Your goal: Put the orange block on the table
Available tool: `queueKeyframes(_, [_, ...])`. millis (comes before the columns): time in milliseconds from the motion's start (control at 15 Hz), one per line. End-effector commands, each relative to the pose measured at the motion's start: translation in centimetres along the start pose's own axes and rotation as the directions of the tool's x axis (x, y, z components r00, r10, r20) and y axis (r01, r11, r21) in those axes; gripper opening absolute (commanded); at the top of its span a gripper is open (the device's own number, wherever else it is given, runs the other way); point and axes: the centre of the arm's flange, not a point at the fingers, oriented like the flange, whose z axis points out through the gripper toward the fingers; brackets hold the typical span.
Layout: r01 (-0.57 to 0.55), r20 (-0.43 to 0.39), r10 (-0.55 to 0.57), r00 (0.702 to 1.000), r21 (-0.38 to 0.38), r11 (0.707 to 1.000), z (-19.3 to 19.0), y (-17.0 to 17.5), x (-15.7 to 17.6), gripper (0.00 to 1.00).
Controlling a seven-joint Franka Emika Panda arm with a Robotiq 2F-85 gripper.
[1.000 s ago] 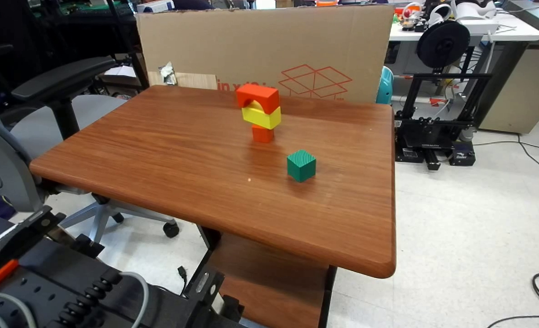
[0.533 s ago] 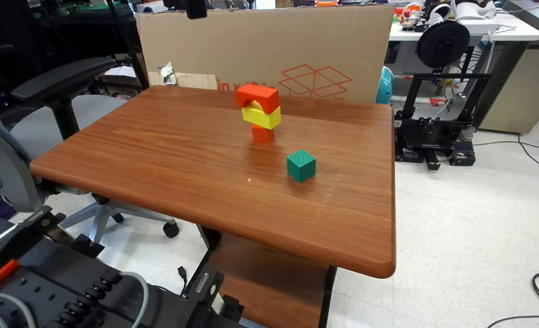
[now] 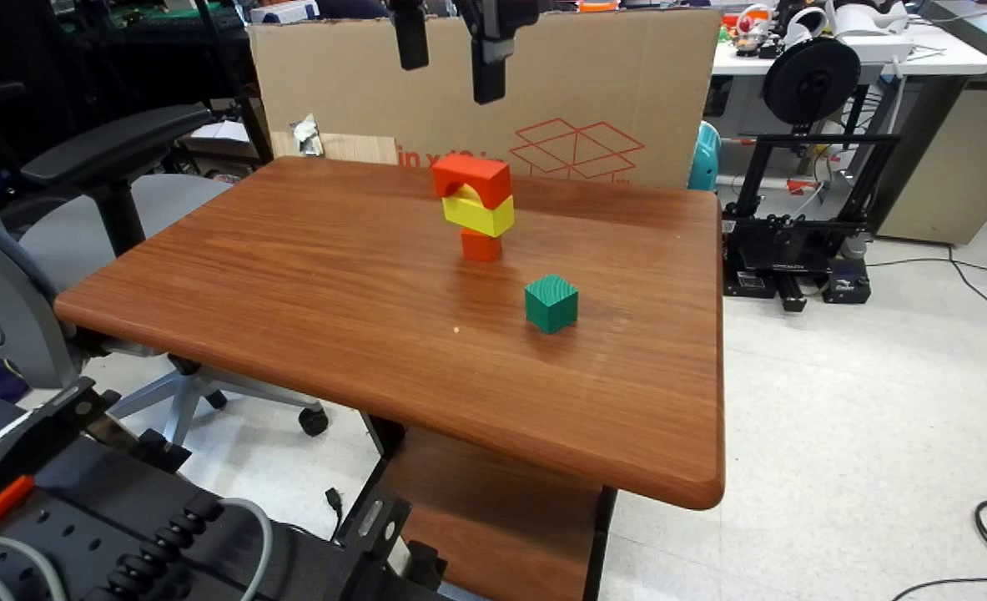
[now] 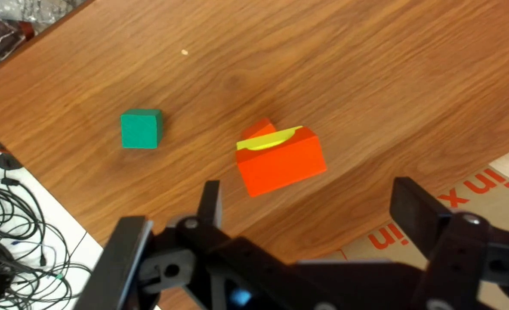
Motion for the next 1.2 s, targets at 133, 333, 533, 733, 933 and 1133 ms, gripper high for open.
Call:
queueKeyframes(133, [0.232,-0.028,-0.235,0.972,-0.08,0.969,1.3,0.3,1.0,1.0])
queueKeyframes(333, [0.309,-0.02,-0.312,0.95,-0.107,0.945,1.9,0.2,1.2,1.0])
queueKeyframes(533, [0.373,-0.037,-0.378,0.925,-0.094,0.923,2.7,-0.2,1.7,1.0])
queueKeyframes(733, [0.429,-0.035,-0.432,0.901,-0.073,0.9,3.5,-1.1,2.0,1.0])
queueKeyframes(933, [0.462,-0.023,-0.465,0.885,-0.071,0.884,4.2,-2.0,2.4,1.0])
queueKeyframes(1133, [0.476,-0.019,-0.479,0.878,-0.078,0.876,4.7,-2.4,2.7,1.0])
